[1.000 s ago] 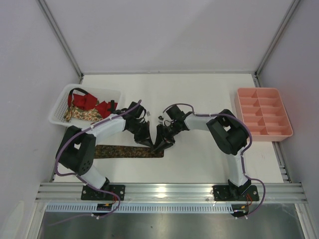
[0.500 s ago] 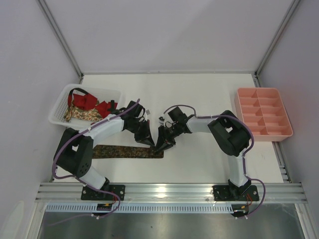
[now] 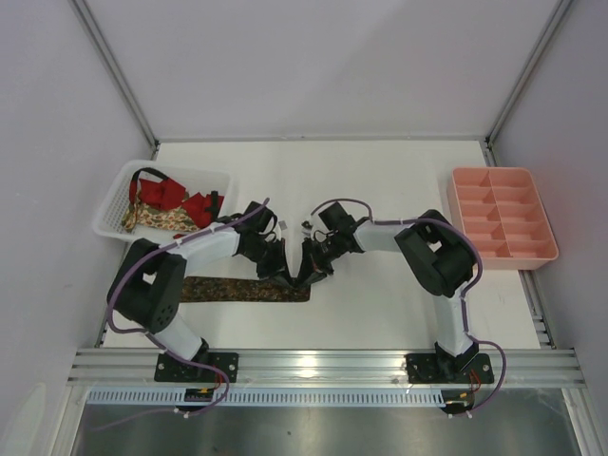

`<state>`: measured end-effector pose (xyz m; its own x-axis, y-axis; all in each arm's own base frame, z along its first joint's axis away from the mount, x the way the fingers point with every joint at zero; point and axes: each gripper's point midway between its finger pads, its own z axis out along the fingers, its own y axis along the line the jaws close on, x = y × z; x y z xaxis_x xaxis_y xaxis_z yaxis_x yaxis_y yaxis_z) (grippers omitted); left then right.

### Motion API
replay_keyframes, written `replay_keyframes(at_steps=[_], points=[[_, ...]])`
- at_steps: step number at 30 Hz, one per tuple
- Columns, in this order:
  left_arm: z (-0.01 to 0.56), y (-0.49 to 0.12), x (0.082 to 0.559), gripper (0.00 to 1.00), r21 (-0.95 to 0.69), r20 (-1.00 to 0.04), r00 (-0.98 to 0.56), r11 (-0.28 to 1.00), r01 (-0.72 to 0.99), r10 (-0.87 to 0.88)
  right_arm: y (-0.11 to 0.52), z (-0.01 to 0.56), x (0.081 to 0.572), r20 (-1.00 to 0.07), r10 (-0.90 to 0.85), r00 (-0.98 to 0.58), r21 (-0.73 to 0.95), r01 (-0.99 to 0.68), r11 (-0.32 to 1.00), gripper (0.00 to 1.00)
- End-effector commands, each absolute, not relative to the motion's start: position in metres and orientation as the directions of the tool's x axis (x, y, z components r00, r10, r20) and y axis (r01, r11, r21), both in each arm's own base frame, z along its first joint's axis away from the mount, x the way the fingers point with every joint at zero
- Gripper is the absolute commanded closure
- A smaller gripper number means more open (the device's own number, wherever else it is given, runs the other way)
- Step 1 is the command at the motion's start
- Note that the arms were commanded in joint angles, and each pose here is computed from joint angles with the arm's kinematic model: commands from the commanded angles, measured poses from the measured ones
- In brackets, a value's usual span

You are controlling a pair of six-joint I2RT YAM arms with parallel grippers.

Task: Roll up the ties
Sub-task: Roll the tie

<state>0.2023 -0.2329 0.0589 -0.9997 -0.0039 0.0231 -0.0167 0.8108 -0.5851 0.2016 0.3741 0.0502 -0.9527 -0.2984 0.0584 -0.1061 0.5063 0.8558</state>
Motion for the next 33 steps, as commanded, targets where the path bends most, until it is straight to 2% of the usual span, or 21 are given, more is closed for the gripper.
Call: replay_keyframes(at_steps=[1,3,6,7,8,10,11,13,14,16,18,19,20,23,24,27,33], points=[[0.047,-0.233,0.199,0.99,-0.584,0.033,-0.999,0.812,-0.012,0.010,0.380,0.058,0.206,0.023,-0.316,-0.949,0.858,-0.144,0.493,0.96],[0.040,-0.229,0.197,1.00,-0.566,0.044,-0.999,0.824,-0.015,0.011,0.379,0.059,0.205,0.028,-0.320,-0.947,0.851,-0.145,0.505,0.94],[0.036,-0.224,0.202,1.00,-0.552,0.033,-0.999,0.833,-0.017,0.001,0.377,0.069,0.214,-0.056,-0.333,-0.941,0.823,-0.232,0.519,0.88],[0.035,-0.223,0.203,0.99,-0.550,0.032,-0.999,0.835,-0.019,-0.002,0.371,0.069,0.213,-0.053,-0.340,-0.939,0.799,-0.244,0.549,0.81],[0.034,-0.222,0.204,1.00,-0.551,0.031,-1.000,0.834,-0.020,-0.003,0.368,0.075,0.222,-0.134,-0.341,-0.931,0.762,-0.317,0.565,0.62],[0.033,-0.222,0.206,1.00,-0.555,0.032,-0.999,0.831,-0.023,-0.007,0.357,0.075,0.230,-0.196,-0.340,-0.920,0.695,-0.375,0.613,0.38],[0.033,-0.223,0.207,0.99,-0.561,0.032,-0.999,0.827,-0.020,-0.002,0.353,0.086,0.234,-0.285,-0.362,-0.888,0.661,-0.455,0.596,0.36],[0.032,-0.222,0.207,1.00,-0.562,0.037,-0.999,0.827,-0.021,0.000,0.344,0.085,0.243,-0.385,-0.369,-0.846,0.578,-0.533,0.619,0.28],[0.031,-0.222,0.207,1.00,-0.567,0.036,-0.999,0.823,-0.016,0.006,0.341,0.093,0.245,-0.473,-0.416,-0.776,0.524,-0.628,0.575,0.26],[0.031,-0.221,0.207,1.00,-0.573,0.041,-0.999,0.819,-0.016,0.009,0.339,0.089,0.245,-0.584,-0.464,-0.666,0.437,-0.740,0.512,0.21],[0.031,-0.220,0.208,0.99,-0.580,0.042,-0.999,0.815,-0.014,0.013,0.347,0.100,0.242,-0.712,-0.520,-0.472,0.294,-0.873,0.390,0.20],[0.031,-0.219,0.209,1.00,-0.580,0.043,-0.999,0.814,-0.014,0.013,0.344,0.092,0.238,-0.721,-0.538,-0.438,0.258,-0.889,0.378,0.04],[0.031,-0.218,0.209,1.00,-0.583,0.039,-0.999,0.813,-0.009,0.017,0.347,0.093,0.237,-0.737,-0.544,-0.401,0.235,-0.907,0.350,0.00],[0.033,-0.216,0.211,0.99,-0.591,0.039,-0.999,0.807,-0.010,0.016,0.354,0.085,0.243,-0.729,-0.601,-0.328,0.184,-0.939,0.289,0.00],[0.034,-0.215,0.212,1.00,-0.596,0.038,-0.999,0.803,-0.011,0.014,0.353,0.069,0.237,-0.689,-0.642,-0.337,0.206,-0.940,0.273,0.00],[0.035,-0.216,0.212,0.99,-0.606,0.039,-0.999,0.795,-0.008,0.020,0.368,0.072,0.237,-0.718,-0.656,-0.234,0.137,-0.971,0.196,0.00],[0.036,-0.219,0.208,1.00,-0.633,0.044,-0.999,0.774,-0.014,0.018,0.386,0.060,0.228,-0.685,-0.712,-0.152,0.111,-0.988,0.104,0.00]])
